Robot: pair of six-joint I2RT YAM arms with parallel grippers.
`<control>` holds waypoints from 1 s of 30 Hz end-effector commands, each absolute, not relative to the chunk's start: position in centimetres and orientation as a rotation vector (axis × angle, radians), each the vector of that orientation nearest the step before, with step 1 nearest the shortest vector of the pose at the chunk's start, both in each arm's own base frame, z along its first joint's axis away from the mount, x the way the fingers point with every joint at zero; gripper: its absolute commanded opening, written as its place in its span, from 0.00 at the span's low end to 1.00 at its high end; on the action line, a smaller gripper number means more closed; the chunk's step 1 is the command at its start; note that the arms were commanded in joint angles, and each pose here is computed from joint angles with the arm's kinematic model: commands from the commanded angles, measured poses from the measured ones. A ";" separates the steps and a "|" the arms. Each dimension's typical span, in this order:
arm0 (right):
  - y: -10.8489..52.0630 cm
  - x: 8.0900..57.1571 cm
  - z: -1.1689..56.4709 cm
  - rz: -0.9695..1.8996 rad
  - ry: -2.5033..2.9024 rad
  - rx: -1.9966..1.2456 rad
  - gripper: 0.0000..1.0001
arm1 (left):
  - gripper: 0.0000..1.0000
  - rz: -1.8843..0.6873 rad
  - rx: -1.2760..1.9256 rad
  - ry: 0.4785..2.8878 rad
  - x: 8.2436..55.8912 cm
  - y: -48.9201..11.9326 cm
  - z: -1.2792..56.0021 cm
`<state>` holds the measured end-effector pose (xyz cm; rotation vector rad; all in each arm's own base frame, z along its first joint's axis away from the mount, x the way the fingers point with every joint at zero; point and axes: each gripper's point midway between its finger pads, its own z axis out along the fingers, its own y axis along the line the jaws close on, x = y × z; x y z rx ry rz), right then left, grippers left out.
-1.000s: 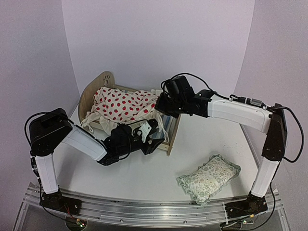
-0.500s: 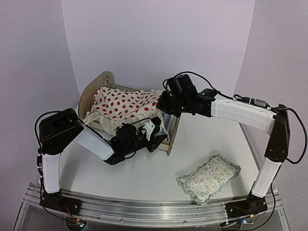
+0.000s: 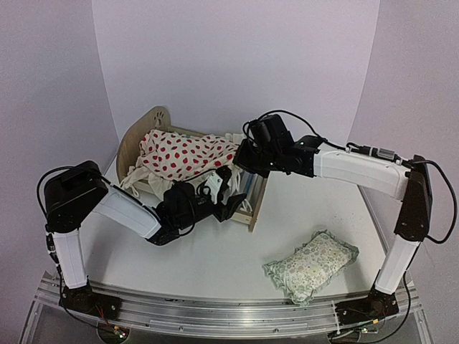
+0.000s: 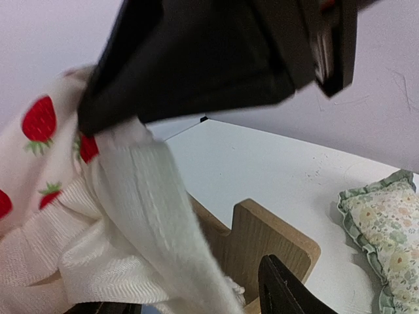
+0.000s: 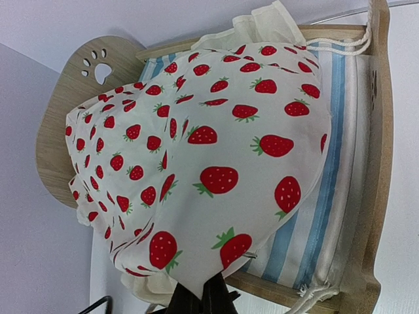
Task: Set up the pet bed
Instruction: Cross the right ropes of the mattress at the bed frame base.
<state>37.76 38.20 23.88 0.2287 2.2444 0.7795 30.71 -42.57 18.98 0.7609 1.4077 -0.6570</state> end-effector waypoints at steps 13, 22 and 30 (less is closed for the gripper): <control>37.8 37.4 25.5 0.834 2.180 0.257 0.00 | 0.51 -0.637 0.736 1.384 31.1 -42.6 22.4; 37.4 37.0 26.0 0.845 2.167 0.250 0.00 | 0.31 -0.612 0.720 1.401 31.8 -42.6 21.3; 36.9 36.5 25.8 0.850 2.167 0.254 0.00 | 0.32 -0.588 0.691 1.392 32.5 -42.7 21.4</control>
